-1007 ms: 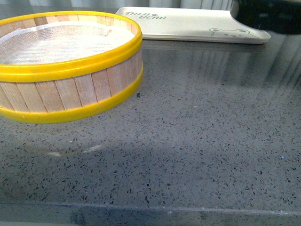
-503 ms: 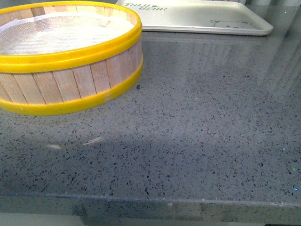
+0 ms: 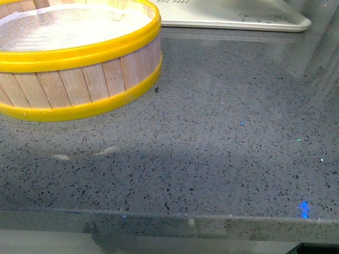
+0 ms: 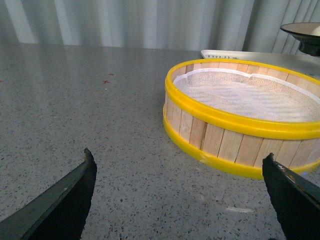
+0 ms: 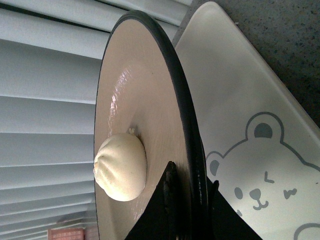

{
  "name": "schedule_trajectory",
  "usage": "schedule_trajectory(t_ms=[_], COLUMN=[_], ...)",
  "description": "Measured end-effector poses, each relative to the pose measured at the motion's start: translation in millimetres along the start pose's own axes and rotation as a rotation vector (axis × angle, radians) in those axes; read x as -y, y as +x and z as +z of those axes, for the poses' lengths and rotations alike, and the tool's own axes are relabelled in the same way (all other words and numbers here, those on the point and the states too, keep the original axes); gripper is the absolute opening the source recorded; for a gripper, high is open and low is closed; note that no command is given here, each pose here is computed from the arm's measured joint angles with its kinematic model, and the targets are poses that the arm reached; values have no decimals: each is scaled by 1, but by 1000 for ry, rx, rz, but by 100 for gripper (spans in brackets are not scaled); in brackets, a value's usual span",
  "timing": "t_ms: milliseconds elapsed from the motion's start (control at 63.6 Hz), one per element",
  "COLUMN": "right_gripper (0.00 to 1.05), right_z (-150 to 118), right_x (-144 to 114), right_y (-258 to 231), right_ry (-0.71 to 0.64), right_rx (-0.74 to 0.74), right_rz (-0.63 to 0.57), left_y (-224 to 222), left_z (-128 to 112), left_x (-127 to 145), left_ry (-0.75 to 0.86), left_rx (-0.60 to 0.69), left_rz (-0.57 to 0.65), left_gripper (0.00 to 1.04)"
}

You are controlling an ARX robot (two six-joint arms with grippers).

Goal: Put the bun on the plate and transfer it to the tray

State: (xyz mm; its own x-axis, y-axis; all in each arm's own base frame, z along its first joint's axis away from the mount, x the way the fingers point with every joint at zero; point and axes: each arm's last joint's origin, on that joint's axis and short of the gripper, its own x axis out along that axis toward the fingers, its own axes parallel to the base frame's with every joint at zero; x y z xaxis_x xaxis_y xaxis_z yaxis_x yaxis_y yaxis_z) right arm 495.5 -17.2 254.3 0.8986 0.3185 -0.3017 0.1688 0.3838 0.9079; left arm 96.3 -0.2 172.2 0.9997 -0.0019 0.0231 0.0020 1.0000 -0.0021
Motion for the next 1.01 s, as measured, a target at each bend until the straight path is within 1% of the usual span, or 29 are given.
schedule_trajectory(t_ms=[236,378,535,755,944,976,1007], right_gripper=[3,3,3,3,3,5,10], right_z=[1,0,-5,-14,-11,-10,-10], right_x=[3,16,23,22,22,22,23], right_y=[6,23,31,37,41,41,41], right_ry=[3,17,19,15,20,17,18], right_rx=[3,-23,-37,-60,-68,-67,-66], right_rz=[-20,-57,-72,-76,-84,-84,-84], left_y=[0,0,0,0,0,0,0], left_z=[0,0,0,0,0,0,0], left_x=[0,0,0,0,0,0,0], left_ry=[0,0,0,0,0,0,0], left_rx=[0,0,0,0,0,0,0], left_rz=[0,0,0,0,0,0,0], left_gripper=[98,98,98,98,98,98,98])
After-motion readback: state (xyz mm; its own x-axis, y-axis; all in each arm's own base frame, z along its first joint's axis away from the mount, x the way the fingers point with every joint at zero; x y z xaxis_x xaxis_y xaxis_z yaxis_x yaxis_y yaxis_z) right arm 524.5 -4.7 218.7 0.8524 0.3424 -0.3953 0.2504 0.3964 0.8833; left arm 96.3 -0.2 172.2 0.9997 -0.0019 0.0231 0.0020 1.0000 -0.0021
